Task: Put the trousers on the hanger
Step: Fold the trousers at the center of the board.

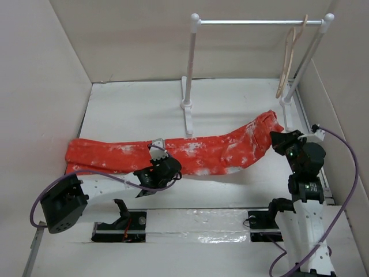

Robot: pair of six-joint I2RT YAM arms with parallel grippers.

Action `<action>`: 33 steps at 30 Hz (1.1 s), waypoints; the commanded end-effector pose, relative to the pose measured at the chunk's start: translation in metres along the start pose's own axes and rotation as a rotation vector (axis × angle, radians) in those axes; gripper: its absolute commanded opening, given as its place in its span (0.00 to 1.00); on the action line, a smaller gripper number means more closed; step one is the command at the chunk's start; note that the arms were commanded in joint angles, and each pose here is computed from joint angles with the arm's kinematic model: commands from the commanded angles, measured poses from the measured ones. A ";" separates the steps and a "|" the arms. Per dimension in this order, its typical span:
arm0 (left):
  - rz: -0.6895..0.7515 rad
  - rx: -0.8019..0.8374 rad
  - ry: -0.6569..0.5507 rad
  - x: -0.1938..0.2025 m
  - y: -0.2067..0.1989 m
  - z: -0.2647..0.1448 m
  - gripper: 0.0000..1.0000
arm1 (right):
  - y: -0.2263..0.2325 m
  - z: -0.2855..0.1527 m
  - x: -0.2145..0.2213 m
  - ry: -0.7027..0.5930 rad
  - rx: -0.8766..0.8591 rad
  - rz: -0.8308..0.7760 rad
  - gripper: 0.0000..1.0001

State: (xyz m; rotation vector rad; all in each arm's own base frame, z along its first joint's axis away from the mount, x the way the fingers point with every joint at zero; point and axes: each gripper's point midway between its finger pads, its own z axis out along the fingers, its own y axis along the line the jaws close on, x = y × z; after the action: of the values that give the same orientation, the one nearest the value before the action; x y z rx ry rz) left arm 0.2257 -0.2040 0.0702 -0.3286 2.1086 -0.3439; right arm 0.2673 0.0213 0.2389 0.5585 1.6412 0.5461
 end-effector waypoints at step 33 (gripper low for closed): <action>0.142 0.377 0.253 0.154 -0.217 0.001 0.00 | 0.244 -0.049 -0.135 0.045 -0.569 -0.171 0.00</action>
State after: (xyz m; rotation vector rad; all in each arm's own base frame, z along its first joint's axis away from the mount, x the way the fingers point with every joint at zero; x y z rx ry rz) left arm 0.1838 -0.4356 0.0262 -0.0417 2.2085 -0.6989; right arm 0.2624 0.1053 0.4554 0.1068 1.6044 0.8118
